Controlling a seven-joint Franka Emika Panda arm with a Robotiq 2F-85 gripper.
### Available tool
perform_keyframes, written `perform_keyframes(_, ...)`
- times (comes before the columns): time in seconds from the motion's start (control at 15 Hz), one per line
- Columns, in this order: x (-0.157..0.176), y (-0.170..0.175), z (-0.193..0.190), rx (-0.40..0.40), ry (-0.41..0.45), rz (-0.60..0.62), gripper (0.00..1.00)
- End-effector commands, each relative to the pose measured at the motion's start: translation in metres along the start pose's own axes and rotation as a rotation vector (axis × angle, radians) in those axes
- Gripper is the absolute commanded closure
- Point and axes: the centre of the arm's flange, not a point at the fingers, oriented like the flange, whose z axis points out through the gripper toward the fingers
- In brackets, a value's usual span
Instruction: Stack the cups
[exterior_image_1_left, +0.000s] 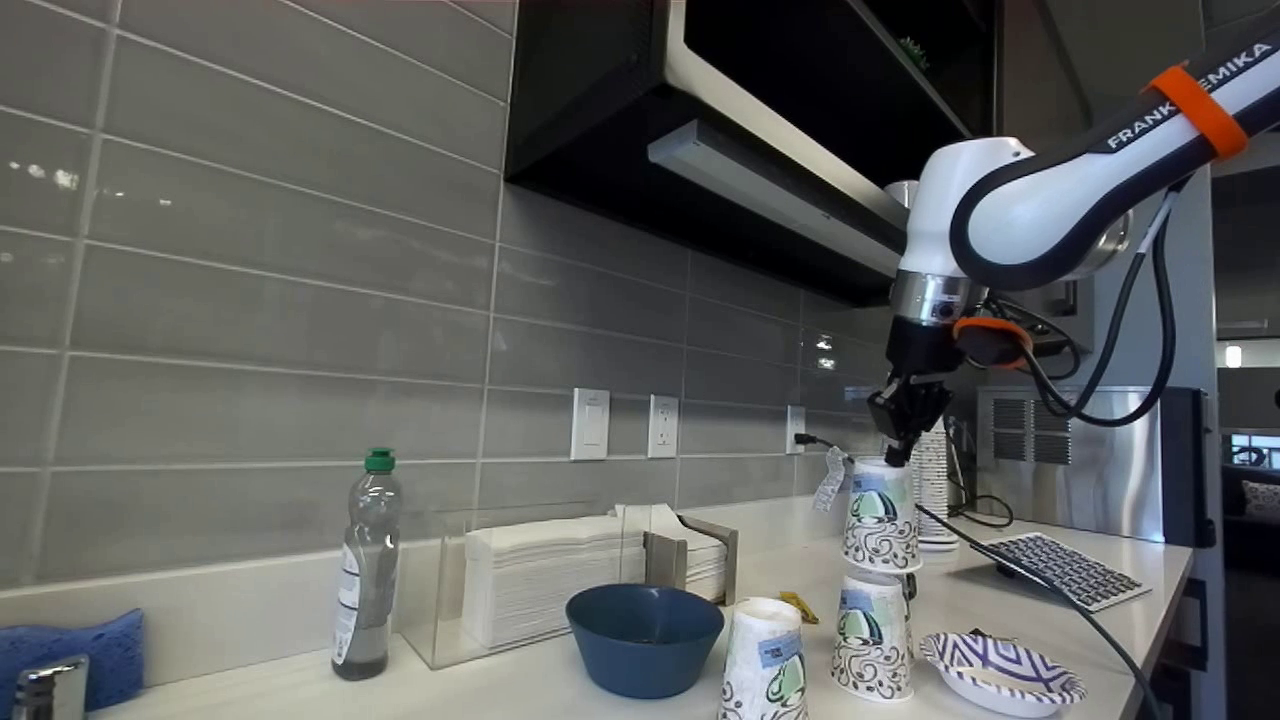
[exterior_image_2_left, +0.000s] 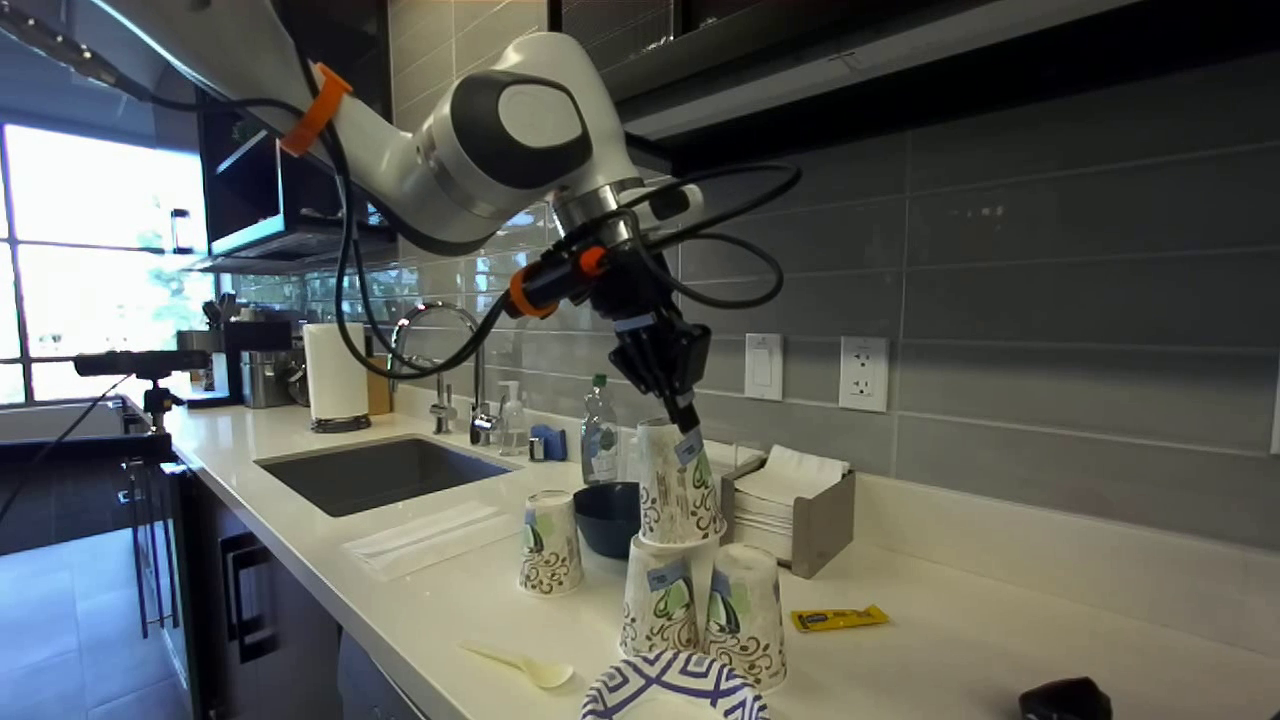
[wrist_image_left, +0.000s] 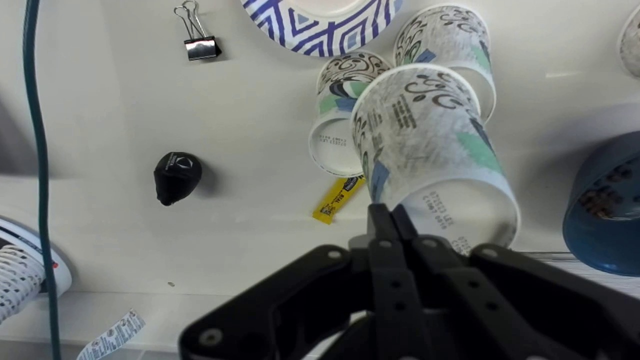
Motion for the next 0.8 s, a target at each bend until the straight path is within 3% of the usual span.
perform_keyframes(0.0, 0.013, 0.008, 0.003, 0.016, 0.004, -0.006, 0.99)
perform_keyframes(0.73, 0.027, 0.014, 0.019, 0.036, -0.010, 0.003, 0.99)
